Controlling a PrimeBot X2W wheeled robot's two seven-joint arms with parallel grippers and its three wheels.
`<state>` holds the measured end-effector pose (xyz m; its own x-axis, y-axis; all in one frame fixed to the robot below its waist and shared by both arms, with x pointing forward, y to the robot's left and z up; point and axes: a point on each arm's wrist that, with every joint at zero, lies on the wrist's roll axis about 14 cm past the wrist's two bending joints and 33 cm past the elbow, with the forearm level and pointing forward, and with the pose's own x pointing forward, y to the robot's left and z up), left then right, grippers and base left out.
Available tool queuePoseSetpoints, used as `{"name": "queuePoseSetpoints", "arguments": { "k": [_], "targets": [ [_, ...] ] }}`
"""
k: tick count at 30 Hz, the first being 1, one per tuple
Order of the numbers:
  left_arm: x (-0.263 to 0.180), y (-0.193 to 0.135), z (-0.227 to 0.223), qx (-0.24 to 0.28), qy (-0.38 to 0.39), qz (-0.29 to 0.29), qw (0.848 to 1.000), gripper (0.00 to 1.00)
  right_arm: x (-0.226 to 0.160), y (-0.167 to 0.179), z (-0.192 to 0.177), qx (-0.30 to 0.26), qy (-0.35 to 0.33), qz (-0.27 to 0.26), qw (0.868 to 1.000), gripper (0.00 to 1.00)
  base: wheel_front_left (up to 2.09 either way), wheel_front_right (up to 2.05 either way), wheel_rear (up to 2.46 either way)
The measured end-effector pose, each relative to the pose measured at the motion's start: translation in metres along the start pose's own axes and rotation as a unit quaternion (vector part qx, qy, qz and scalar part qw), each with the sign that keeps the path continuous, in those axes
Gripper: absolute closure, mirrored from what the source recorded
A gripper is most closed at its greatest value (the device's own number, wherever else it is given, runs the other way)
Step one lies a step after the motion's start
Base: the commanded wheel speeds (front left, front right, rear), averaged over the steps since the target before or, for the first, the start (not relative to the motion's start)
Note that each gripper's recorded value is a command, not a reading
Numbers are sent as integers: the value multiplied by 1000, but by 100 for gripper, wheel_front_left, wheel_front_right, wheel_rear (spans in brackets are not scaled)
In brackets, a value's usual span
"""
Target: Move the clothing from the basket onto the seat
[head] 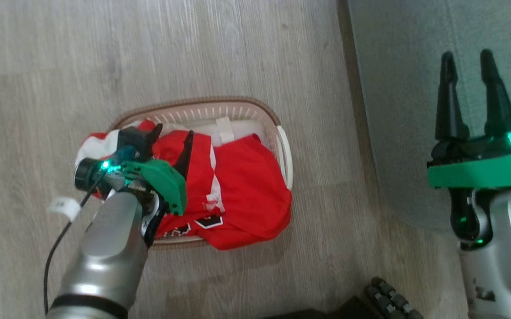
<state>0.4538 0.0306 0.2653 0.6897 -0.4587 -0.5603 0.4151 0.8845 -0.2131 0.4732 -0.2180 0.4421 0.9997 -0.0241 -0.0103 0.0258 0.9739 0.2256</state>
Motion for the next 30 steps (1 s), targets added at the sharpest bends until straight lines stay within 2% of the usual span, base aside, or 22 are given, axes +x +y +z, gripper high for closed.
{"name": "queuePoseSetpoints", "arguments": {
  "k": [6, 17, 26, 30],
  "targets": [
    [27, 0, -57, -11, 115, -16, 993, 0, 18, -5, -16, -11, 6, -1, 1000, 0, 0, 0, 0],
    [63, 3, -115, -7, 220, -40, 975, 0, 41, -12, -46, -32, 19, 5, 999, 0, 0, 0, 0],
    [75, 18, -162, 42, 308, -29, 950, 0, 45, -17, -73, -46, 41, 7, 998, 0, 0, 0, 0],
    [74, 18, -176, 46, 332, -34, 942, 0, 43, -21, -78, -51, 50, 4, 997, 0, 0, 0, 0]
  ]
}}
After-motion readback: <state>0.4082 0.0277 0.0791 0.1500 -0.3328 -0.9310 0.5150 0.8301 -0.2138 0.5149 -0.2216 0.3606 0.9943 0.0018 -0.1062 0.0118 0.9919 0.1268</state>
